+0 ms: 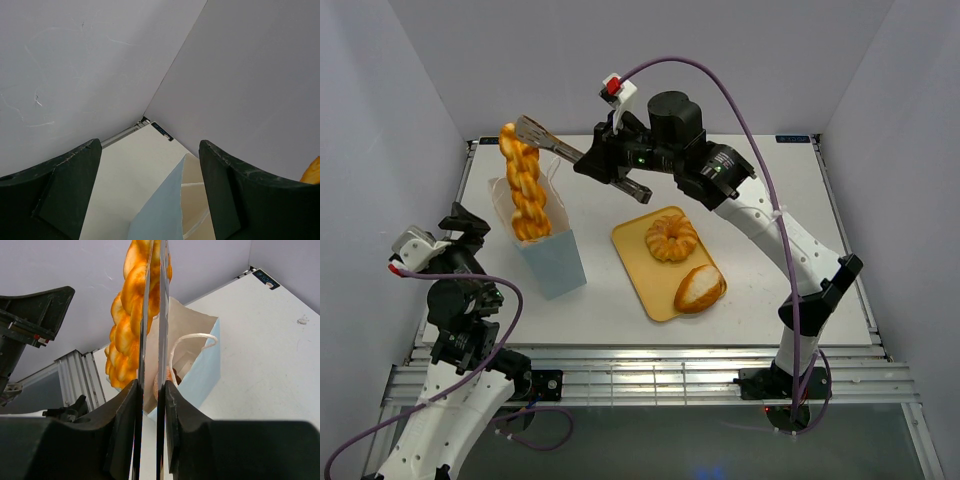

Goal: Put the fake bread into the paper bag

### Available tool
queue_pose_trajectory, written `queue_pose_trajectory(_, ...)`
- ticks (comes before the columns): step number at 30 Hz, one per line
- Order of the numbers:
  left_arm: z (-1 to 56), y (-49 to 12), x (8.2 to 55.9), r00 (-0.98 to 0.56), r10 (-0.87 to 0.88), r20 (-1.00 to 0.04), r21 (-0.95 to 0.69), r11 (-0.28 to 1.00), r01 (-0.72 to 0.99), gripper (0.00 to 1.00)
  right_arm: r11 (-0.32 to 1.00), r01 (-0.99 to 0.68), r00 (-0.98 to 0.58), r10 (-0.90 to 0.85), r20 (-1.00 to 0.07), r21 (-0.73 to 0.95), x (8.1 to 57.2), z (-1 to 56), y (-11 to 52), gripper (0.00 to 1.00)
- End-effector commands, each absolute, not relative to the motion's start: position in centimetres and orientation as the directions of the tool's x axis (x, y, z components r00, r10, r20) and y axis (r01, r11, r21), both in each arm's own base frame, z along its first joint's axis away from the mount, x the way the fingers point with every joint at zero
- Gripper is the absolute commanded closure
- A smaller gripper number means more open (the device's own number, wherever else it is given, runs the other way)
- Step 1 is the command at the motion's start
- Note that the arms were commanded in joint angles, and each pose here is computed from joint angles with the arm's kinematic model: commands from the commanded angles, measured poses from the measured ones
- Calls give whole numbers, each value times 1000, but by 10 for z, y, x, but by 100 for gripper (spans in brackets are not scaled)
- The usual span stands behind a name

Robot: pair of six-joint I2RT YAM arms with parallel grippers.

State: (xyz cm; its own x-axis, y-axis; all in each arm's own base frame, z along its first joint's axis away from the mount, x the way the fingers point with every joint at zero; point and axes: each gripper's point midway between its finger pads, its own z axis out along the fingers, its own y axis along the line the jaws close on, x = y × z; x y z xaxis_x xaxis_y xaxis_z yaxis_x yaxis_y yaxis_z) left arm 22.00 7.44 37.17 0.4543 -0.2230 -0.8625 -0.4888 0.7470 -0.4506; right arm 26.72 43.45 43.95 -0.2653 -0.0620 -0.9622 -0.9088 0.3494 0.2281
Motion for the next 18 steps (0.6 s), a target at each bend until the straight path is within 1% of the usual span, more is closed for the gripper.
queue_pose_trajectory(1, 377, 71, 219, 469, -236, -851, -463, 758, -459, 11, 332, -929, -145, 82, -986, 164, 271, 495, 438, 75)
queue_pose_trajectory(9, 377, 69, 220, 465, -241, -852, -461, 766, -448, 11, 332, -931, -125, 98, -987, 151, 278, 493, 446, 74)
queue_pose_trajectory(14, 377, 68, 221, 464, -246, -851, -462, 770, -440, 11, 356, -923, -127, 67, -990, 143, 287, 470, 450, 74)
queue_pose_trajectory(18, 378, 67, 221, 462, -247, -852, -461, 772, -438, 11, 352, -927, -124, 38, -992, 130, 288, 457, 453, 73)
